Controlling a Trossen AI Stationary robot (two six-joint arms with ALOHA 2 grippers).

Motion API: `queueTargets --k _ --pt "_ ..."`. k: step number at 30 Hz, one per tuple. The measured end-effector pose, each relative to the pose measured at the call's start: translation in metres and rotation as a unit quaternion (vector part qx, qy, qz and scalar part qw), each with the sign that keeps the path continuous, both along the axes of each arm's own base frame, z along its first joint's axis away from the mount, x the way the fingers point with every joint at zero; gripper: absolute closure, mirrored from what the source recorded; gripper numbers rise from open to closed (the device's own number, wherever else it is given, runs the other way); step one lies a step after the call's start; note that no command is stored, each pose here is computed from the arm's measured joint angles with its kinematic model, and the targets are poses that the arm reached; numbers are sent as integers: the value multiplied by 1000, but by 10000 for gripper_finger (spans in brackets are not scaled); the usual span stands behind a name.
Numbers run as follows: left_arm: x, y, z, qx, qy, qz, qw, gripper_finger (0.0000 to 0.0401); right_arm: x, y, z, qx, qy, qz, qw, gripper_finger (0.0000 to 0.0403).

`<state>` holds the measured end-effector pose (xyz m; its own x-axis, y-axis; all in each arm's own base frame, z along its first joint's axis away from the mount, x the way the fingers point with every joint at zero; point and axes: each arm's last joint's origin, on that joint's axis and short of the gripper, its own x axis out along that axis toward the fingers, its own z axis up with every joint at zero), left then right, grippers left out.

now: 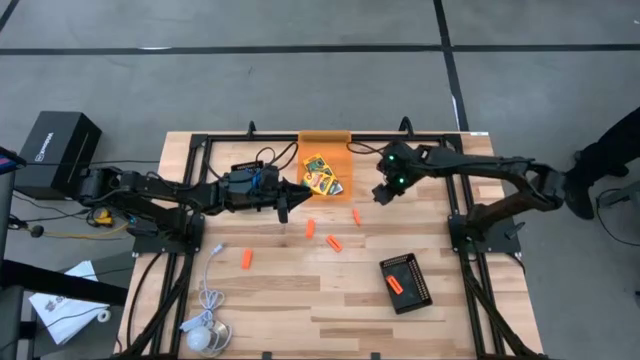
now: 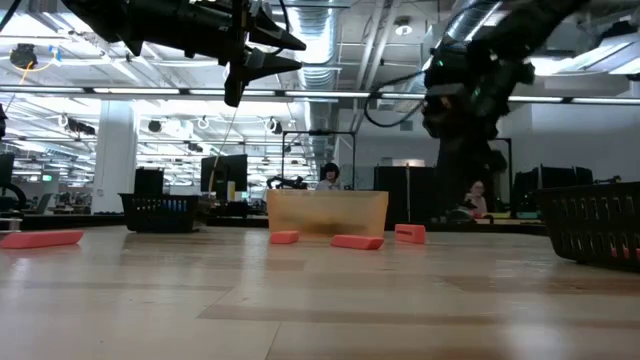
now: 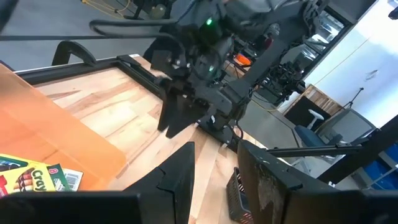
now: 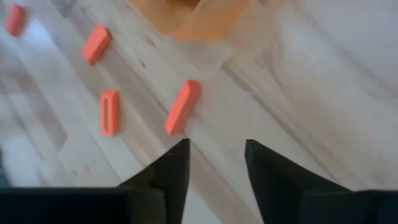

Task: Pick & Place School Supplies
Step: Put the orange eraser into the bottom black bin

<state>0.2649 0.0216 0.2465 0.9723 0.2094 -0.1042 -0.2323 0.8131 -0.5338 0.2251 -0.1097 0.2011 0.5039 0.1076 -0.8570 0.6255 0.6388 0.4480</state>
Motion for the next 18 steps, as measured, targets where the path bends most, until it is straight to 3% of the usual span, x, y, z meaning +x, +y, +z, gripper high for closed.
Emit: queueTargets --k 3,8,18 --pt "0 0 0 0 0 0 1000 284 14 0 15 -19 31 18 999 231" --pt "0 0 0 2 1 -3 1000 284 40 4 24 -5 55 24 998 220" --pt "0 -1 -4 4 22 -30 999 284 92 16 3 -2 113 -15 994 257"
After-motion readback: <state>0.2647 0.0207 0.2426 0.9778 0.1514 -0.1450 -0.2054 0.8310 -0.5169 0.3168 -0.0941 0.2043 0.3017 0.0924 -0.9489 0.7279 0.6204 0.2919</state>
